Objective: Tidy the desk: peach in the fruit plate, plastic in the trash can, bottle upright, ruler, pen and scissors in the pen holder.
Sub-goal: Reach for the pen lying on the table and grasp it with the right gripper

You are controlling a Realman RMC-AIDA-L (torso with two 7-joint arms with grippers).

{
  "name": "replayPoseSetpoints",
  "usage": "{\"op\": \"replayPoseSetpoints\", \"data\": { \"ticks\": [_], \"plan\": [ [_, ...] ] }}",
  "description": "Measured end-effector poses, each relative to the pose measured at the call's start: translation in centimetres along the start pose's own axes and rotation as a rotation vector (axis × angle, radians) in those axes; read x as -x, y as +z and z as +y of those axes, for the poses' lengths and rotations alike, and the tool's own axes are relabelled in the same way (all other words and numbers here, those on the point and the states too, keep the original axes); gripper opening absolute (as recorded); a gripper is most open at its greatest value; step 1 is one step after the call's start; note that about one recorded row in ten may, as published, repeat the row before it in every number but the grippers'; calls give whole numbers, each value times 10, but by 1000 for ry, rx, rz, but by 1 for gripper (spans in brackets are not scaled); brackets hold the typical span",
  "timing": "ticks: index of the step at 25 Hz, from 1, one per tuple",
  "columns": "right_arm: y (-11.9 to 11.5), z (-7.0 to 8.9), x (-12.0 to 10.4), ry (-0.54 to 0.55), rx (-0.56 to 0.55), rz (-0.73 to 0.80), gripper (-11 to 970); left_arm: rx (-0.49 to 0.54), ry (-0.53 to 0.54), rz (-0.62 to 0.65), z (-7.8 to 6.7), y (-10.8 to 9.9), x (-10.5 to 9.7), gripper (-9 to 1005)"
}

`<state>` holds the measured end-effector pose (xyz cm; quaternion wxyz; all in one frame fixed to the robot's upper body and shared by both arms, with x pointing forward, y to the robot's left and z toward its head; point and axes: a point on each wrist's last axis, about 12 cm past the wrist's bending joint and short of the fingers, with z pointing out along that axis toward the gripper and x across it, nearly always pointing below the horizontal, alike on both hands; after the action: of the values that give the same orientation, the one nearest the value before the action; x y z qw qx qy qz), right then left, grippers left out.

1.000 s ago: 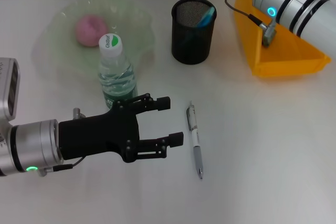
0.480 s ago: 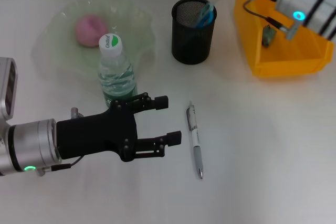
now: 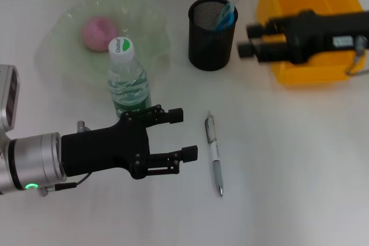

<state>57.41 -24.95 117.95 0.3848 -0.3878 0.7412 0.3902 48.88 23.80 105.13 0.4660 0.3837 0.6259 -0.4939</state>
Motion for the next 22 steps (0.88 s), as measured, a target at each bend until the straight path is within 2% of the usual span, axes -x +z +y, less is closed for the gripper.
{"op": "replayPoseSetpoints", "data": {
  "ticks": [4, 9, 15, 22],
  "plan": [
    [-5, 8, 8, 95, 2, 285, 568, 2, -10, 2, 0, -1, 0, 833],
    [12, 18, 36, 224, -119, 506, 567, 0, -27, 2, 1, -1, 1, 833],
    [49, 34, 57, 251, -238, 651, 568, -5, -51, 2, 1, 1, 2, 833],
    [89, 45, 50, 253, -371, 719, 567, -2, -80, -3, 0, 1, 1, 833]
  ]
}}
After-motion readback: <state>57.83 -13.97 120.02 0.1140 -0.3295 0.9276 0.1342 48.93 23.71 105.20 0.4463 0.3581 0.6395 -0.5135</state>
